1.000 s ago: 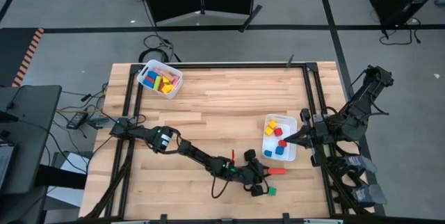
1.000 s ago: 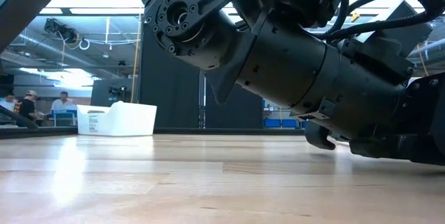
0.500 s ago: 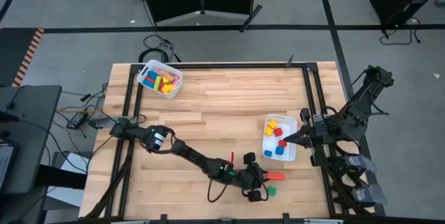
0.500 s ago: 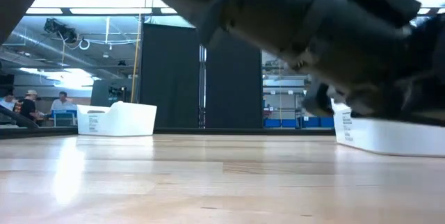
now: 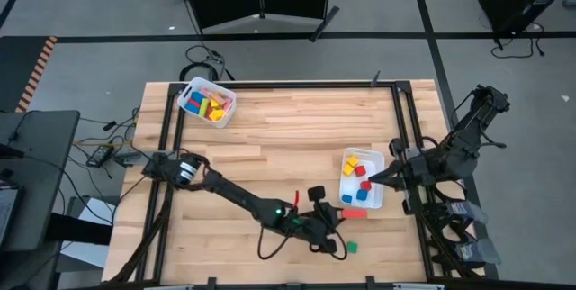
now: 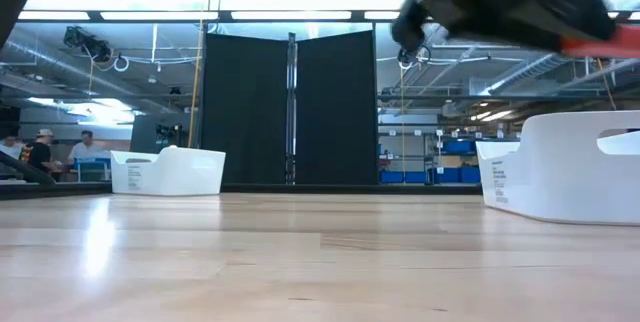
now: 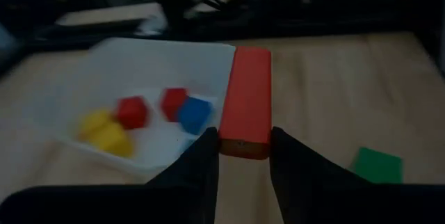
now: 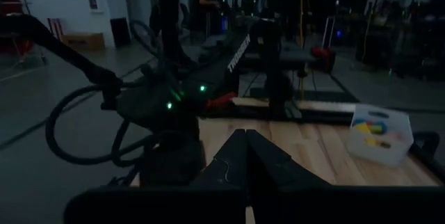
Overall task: Sort blocks by size
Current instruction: Put the orange rectangular block into the top white bin
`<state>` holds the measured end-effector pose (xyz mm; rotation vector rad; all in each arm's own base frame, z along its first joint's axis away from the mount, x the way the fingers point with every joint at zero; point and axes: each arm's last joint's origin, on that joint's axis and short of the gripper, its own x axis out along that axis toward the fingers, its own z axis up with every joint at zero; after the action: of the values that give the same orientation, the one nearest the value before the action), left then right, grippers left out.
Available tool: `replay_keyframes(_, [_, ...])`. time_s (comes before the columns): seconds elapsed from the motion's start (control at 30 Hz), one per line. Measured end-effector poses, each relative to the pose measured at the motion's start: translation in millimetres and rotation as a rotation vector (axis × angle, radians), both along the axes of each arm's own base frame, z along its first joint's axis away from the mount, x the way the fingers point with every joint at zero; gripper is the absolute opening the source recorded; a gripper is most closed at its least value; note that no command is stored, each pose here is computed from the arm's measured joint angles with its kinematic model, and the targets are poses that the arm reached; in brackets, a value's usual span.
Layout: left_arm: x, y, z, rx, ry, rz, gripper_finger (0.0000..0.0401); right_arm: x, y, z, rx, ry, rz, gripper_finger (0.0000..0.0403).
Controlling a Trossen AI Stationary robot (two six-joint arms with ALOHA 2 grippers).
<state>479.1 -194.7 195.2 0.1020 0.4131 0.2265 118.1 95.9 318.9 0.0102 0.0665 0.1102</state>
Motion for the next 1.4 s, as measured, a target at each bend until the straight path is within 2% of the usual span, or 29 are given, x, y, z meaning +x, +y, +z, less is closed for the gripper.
replay_keyframes(0.23, [-24.2, 26.2, 34.2, 0.05, 0.005, 0.136, 0.0111, -1.7, -1.8, 4.2, -0.024, -0.035, 0.002, 0.001])
replay_keyframes(0.43, [-63.7, 60.2, 45.8, 0.047, 0.01, 0.252, 0.0111, -1.9, -2.0, 3.2, -0.032, -0.027, 0.003, 0.001])
replay_keyframes(0.57, [-102.9, 91.3, 48.4, 0.025, -0.002, 0.364, 0.0111, -1.9, -2.0, 2.4, -0.038, -0.02, 0.003, 0.001])
replay_keyframes(0.8, [-188.4, 154.7, 55.7, -0.05, -0.115, 0.615, 0.0111, -1.8, -1.8, 1.6, -0.036, -0.014, 0.003, 0.001])
replay_keyframes(1.03, [-267.4, 215.0, 44.8, -0.112, -0.247, 0.892, 0.0111, 9.6, 6.3, -7.2, -0.023, 0.038, -0.017, 0.001])
replay_keyframes(1.27, [-312.8, 263.5, 39.0, -0.143, -0.32, 1.122, 0.0111, 36.1, 20.4, -31.3, -0.01, 0.158, -0.078, 0.001])
replay_keyframes(1.4, [-328.6, 288.7, 32.4, -0.159, -0.244, 1.233, 0.0111, 47.8, 26.5, -44.0, 0.011, 0.214, -0.099, 0.001])
